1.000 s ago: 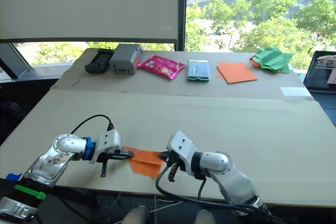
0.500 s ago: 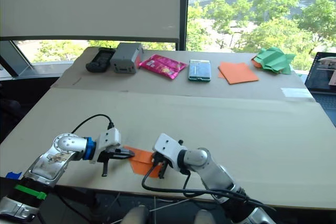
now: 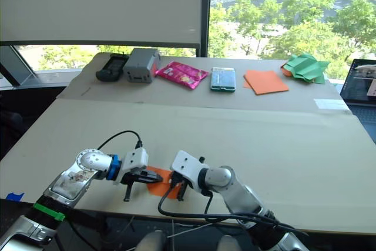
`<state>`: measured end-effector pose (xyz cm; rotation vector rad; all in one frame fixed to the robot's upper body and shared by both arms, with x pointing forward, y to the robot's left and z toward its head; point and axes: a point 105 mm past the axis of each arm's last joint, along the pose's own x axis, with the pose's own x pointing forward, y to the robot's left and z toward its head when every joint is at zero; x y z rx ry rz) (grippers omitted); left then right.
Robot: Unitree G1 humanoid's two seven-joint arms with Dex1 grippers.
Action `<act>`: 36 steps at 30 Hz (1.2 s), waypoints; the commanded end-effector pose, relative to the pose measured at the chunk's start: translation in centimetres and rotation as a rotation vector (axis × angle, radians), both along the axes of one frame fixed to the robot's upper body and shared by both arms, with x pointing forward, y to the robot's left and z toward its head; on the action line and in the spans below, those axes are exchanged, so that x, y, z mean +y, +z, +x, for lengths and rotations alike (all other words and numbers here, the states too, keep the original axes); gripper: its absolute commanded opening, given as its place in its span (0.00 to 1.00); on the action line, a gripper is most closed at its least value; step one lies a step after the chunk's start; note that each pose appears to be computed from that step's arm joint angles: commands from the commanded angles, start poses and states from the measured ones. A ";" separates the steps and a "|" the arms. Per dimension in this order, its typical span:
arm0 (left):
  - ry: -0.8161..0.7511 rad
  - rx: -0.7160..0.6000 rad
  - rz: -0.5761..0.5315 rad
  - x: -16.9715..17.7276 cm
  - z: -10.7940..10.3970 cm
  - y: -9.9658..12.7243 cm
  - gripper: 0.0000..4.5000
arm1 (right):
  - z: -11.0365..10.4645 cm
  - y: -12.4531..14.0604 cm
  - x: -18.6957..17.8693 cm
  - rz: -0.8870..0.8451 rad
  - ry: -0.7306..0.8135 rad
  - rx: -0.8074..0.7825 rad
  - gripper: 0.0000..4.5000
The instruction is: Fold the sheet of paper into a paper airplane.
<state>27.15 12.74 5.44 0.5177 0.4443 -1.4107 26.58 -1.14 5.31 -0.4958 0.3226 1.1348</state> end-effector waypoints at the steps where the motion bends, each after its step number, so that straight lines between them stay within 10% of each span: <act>1: 0.036 0.079 0.138 2.3 -0.9 -3.5 0.00 | -0.6 -3.0 -1.4 -0.104 -0.038 0.100 0.01; 36: 0.212 0.155 0.247 10.4 -3.7 -3.9 0.00 | -0.6 -3.2 -1.6 -0.124 -0.032 0.111 0.01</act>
